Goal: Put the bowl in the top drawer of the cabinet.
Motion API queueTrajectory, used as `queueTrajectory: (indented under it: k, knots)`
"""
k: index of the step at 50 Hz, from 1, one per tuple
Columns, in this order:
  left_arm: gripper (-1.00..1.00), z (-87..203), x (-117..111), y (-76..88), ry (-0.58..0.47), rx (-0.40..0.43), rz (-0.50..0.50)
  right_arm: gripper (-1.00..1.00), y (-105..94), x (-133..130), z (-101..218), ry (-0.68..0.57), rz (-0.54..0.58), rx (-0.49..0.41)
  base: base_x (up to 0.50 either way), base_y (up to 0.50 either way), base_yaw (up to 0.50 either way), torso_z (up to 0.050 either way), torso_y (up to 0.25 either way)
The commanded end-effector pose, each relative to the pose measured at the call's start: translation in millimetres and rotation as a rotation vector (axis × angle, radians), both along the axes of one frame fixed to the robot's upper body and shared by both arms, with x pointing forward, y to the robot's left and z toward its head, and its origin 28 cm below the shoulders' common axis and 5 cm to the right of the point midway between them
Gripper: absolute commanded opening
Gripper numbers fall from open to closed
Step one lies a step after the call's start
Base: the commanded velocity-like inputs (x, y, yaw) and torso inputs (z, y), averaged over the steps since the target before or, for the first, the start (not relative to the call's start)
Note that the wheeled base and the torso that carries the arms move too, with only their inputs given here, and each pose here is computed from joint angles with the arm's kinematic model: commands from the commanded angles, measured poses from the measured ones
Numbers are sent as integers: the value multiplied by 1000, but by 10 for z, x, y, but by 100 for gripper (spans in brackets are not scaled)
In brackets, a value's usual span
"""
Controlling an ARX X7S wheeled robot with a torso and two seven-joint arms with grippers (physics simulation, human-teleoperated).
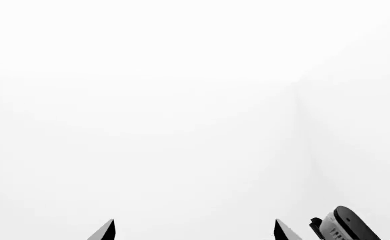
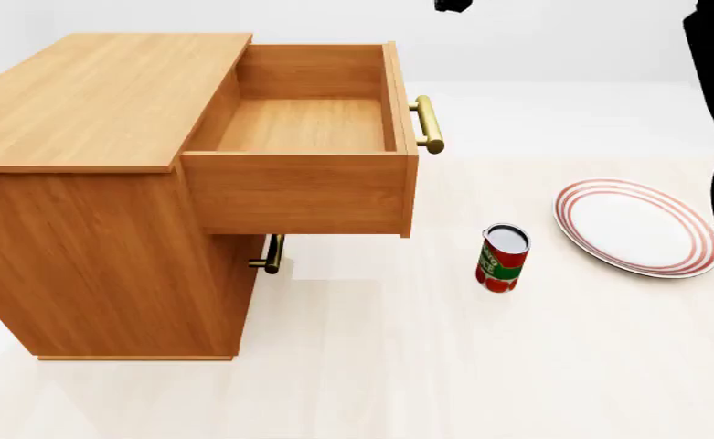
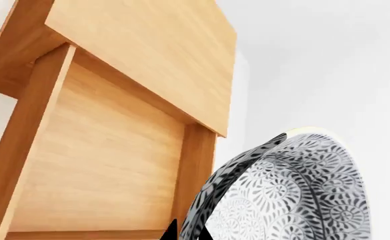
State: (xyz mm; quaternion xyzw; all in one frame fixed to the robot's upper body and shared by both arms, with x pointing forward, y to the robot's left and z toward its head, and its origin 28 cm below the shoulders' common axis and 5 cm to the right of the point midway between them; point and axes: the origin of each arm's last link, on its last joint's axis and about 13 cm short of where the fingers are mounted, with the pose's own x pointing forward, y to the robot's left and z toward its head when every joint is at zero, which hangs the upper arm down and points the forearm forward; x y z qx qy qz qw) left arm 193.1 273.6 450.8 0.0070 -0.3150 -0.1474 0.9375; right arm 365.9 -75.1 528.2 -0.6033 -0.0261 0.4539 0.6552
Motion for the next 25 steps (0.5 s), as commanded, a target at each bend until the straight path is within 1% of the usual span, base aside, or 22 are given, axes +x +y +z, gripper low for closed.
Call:
queueTrajectory:
  k: [1,4,8,10,16,19,25]
  knots:
    - [100,20,-284,24,-57,43,16,-100,290,-52,9,-13,119,-2,0,0,0,0,0]
    - [100,44,-384,40,-73,57,31,-100,313,-42,-16,-12,126,0,0,0,0,0,0]
    - [100,58,-459,49,-80,81,42,-100,319,-56,2,-24,126,14,0,0,0,0,0]
    - [100,64,-486,50,-85,86,44,-100,320,-72,24,-34,124,23,0,0,0,0,-99]
    - [100,57,-478,64,-96,88,56,-100,346,-106,59,-42,132,27,0,0,0,0,-110]
    - [100,71,-513,71,-104,87,60,-100,365,-106,49,-41,138,23,0,0,0,0,-111]
    - [100,78,-536,80,-116,87,66,-100,431,-144,68,-39,173,22,0,0,0,0,-111]
